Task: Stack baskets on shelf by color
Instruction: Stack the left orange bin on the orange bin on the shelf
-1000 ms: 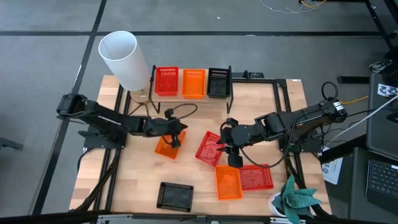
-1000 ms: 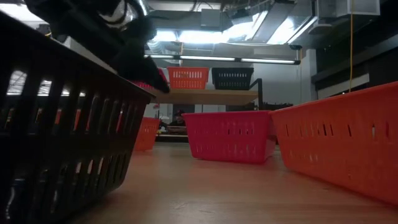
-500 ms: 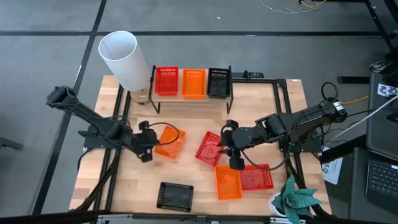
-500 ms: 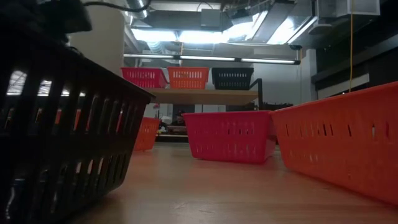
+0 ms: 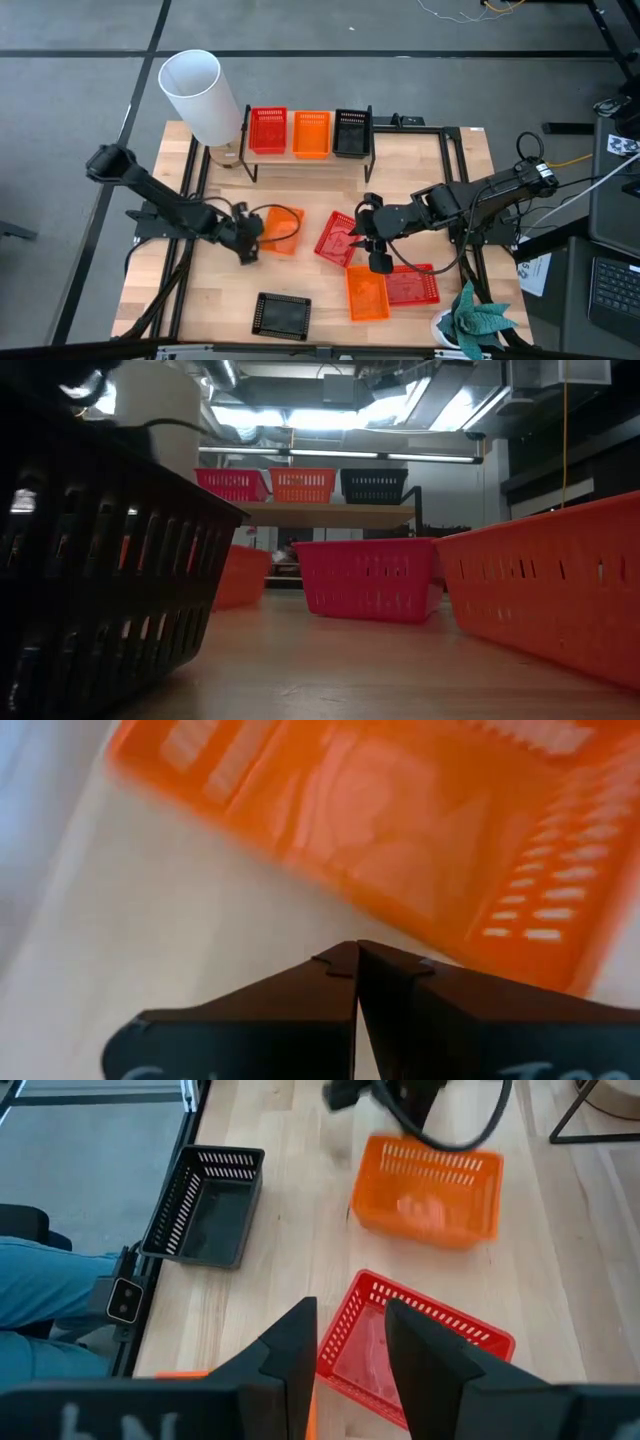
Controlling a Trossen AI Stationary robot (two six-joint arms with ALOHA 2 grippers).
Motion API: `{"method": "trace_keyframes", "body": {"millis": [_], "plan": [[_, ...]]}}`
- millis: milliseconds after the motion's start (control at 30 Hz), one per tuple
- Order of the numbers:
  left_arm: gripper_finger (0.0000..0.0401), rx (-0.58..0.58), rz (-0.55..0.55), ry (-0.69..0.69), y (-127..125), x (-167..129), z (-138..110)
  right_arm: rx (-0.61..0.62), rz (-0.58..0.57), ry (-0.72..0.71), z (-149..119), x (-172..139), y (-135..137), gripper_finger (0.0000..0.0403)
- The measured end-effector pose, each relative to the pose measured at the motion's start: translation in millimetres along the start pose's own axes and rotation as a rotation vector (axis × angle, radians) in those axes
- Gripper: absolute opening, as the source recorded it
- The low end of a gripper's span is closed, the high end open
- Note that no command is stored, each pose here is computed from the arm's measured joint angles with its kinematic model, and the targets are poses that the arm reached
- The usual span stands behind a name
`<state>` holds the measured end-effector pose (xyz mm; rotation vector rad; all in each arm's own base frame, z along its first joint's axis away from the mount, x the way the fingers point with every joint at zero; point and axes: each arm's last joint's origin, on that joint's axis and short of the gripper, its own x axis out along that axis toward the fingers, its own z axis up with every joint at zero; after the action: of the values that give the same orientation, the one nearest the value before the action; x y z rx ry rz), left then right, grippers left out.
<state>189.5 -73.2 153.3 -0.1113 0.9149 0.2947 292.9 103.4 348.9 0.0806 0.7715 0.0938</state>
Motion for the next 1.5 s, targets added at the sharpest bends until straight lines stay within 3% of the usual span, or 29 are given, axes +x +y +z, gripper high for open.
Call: {"method": "trace_keyframes", "body": {"millis": [233,367,567,767,933,1167,1500], "plan": [[0.0,0.026,-0.063,-0.208,-9.6,28.5,28.2,0.031,0.002,-0.004,0.4,0.0,0.3,0.0118],[0.0,0.063,-0.052,-0.193,-9.0,25.5,35.2,0.015,0.003,0.012,-1.2,5.4,3.0,0.0118],[0.0,0.126,-0.094,-0.174,-12.8,-21.5,46.4,-0.057,-0.01,0.084,-7.1,48.4,11.4,0.0118],[0.0,0.167,-0.174,-0.172,-10.7,-79.2,44.2,-0.232,0.01,0.021,-7.3,111.5,21.4,0.0118],[0.0,0.176,-0.25,-0.196,-2.9,-107.8,31.8,-0.191,-0.016,0.01,-10.7,151.7,9.3,0.0118],[0.0,0.159,-0.227,-0.156,11.2,-123.1,16.1,-0.07,-0.073,0.052,-21.1,190.9,-16.1,0.0118],[0.0,0.146,-0.193,-0.139,16.5,-125.3,11.3,-0.129,-0.077,0.087,-33.0,213.1,-18.7,0.0118]]}}
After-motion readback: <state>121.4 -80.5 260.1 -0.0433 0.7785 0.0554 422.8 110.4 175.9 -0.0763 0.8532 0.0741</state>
